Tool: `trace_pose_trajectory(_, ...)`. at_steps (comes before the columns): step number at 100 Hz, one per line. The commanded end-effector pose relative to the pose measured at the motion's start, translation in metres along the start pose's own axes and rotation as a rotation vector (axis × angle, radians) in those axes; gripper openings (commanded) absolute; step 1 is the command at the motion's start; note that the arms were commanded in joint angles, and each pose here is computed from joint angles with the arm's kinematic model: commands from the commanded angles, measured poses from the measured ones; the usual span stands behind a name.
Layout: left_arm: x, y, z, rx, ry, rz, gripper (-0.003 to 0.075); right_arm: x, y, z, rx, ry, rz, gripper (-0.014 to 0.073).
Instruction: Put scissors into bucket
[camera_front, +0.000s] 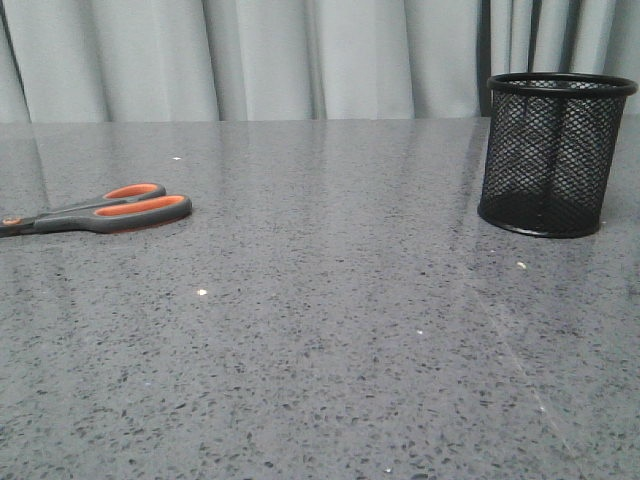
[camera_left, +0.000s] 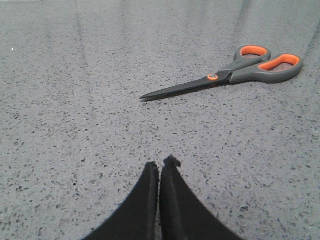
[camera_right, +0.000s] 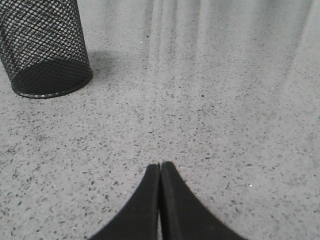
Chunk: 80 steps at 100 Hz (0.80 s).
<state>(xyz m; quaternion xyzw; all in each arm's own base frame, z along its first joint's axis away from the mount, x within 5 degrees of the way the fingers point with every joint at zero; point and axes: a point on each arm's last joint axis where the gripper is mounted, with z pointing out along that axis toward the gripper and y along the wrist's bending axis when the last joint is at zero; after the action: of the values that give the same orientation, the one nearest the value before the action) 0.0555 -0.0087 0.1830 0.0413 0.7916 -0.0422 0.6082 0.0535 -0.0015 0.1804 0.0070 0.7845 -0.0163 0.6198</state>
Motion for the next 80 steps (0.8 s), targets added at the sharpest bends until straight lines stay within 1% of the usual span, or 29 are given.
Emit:
trace_pose_trajectory(1,0.007,0.001,0.004,-0.011,-0.021,-0.022,-0.002,-0.001,-0.001,-0.001,0.012,-0.04,-0.013,-0.0066)
trace_pose_trajectory(14,0.007,0.001,0.004,-0.011,-0.021,-0.022,-0.002,-0.002,-0.001,-0.001,0.012,-0.052,-0.013,-0.0066)
trace_pose_trajectory(16,0.007,0.001,0.004,-0.011,-0.021,-0.022,-0.002,-0.003,-0.001,-0.001,0.015,-0.061,-0.021,-0.0066)
trace_pose_trajectory(20,0.007,0.001,0.004,-0.011,-0.021,-0.022,-0.002,-0.006,-0.002,-0.001,0.032,-0.089,-0.073,-0.0066)
trace_pose_trajectory(24,0.007,0.001,0.004,-0.012,-0.021,-0.02,-0.002,-0.011,-0.003,-0.002,0.039,-0.15,-0.096,-0.0066)
trace_pose_trajectory(34,0.006,0.002,0.004,-0.021,-0.032,0.005,-0.002,-0.026,-0.002,-0.005,0.041,-0.319,-0.099,-0.0066)
trace_pose_trajectory(41,0.002,0.003,0.004,-0.027,-0.077,0.002,-0.002,-0.035,-0.001,-0.009,0.041,-0.425,-0.1,-0.0066)
trace_pose_trajectory(44,-0.002,0.003,0.003,-0.028,-0.118,-0.023,-0.002,-0.039,-0.001,-0.01,0.042,-0.468,-0.1,-0.0066)
trace_pose_trajectory(46,-0.005,0.003,0.003,-0.021,-0.146,-0.065,-0.002,-0.04,-0.001,-0.011,0.042,-0.49,-0.101,-0.0066)
trace_pose_trajectory(48,-0.007,0.002,0.003,-0.008,-0.174,-0.152,-0.002,-0.042,-0.001,-0.012,0.042,-0.513,-0.099,-0.0066)
trace_pose_trajectory(51,-0.01,0.002,0.002,0.001,-0.207,-0.229,-0.002,-0.045,-0.001,-0.014,0.042,-0.545,-0.091,-0.0066)
trace_pose_trajectory(54,-0.012,0.003,0.002,0.014,-0.234,-0.357,-0.002,-0.048,-0.002,-0.016,0.037,-0.584,-0.051,-0.0066)
trace_pose_trajectory(57,-0.014,0.004,0.001,0.022,-0.252,-0.448,-0.002,-0.05,-0.002,-0.017,0.028,-0.611,0.006,-0.0066)
trace_pose_trajectory(61,-0.016,0.005,0.001,0.026,-0.276,-0.551,-0.002,-0.052,-0.004,-0.018,0.021,-0.637,0.07,-0.0066)
trace_pose_trajectory(63,-0.016,0.005,0.001,0.026,-0.283,-0.577,-0.002,-0.052,-0.004,-0.019,0.019,-0.643,0.097,-0.0066)
trace_pose_trajectory(65,-0.017,0.006,0.0,0.029,-0.291,-0.626,-0.002,-0.052,-0.005,-0.019,0.019,-0.642,0.118,-0.0066)
trace_pose_trajectory(74,-0.017,0.007,0.0,0.041,-0.3,-0.768,-0.002,-0.051,-0.007,-0.018,0.014,-0.624,0.235,-0.0066)
trace_pose_trajectory(80,-0.017,0.008,0.0,0.055,-0.305,-0.924,-0.002,-0.05,-0.008,-0.017,0.002,-0.582,0.325,-0.0066)
